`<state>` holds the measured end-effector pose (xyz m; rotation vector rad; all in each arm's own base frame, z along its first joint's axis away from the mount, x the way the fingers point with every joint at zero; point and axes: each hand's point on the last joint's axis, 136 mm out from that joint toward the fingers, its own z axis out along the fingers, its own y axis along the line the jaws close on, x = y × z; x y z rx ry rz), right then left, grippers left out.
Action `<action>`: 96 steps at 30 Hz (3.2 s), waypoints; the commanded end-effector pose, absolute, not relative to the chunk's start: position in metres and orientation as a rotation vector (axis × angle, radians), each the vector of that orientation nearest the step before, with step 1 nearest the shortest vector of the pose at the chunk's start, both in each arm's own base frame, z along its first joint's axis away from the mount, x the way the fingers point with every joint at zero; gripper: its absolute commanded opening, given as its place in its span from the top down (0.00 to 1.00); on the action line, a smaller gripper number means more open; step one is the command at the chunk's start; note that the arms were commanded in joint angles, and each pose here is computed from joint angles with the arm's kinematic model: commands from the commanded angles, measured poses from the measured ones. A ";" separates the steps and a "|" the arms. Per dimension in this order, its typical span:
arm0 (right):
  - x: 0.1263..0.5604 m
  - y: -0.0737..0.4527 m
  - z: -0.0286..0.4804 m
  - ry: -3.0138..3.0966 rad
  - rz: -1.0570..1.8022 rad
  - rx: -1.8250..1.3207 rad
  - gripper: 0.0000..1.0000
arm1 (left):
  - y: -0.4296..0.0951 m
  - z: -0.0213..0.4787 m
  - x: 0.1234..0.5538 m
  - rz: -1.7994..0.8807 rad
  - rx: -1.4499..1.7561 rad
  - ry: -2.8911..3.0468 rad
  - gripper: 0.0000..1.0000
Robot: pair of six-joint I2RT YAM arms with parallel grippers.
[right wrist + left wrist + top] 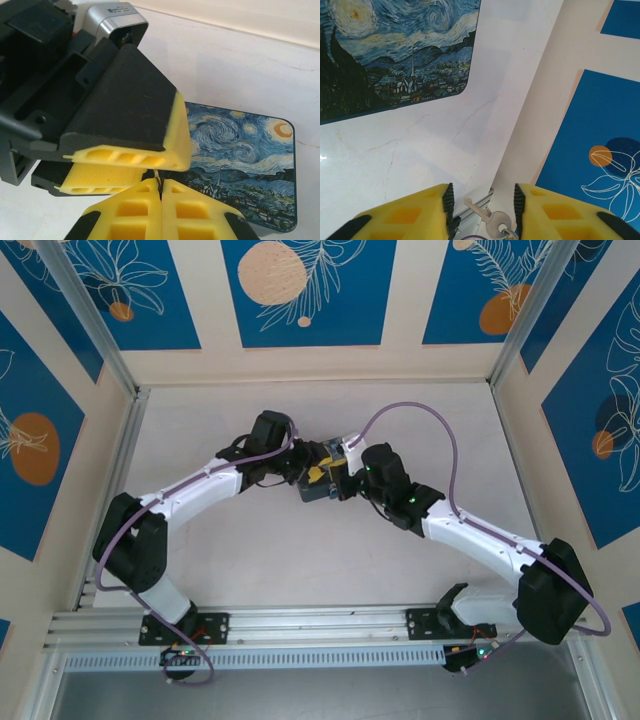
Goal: Unlock the padlock with the key
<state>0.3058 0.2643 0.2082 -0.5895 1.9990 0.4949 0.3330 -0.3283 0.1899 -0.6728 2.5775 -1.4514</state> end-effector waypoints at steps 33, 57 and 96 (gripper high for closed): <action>0.310 0.207 0.226 2.128 1.155 0.116 0.47 | -0.314 0.193 0.363 -1.115 -0.250 2.450 1.00; 0.360 0.213 0.257 1.817 1.643 0.376 0.51 | -0.356 0.266 0.387 -1.582 -0.116 1.804 1.00; 0.377 0.246 0.255 1.741 1.841 0.311 0.70 | -0.360 0.265 0.389 -1.661 -0.249 1.614 1.00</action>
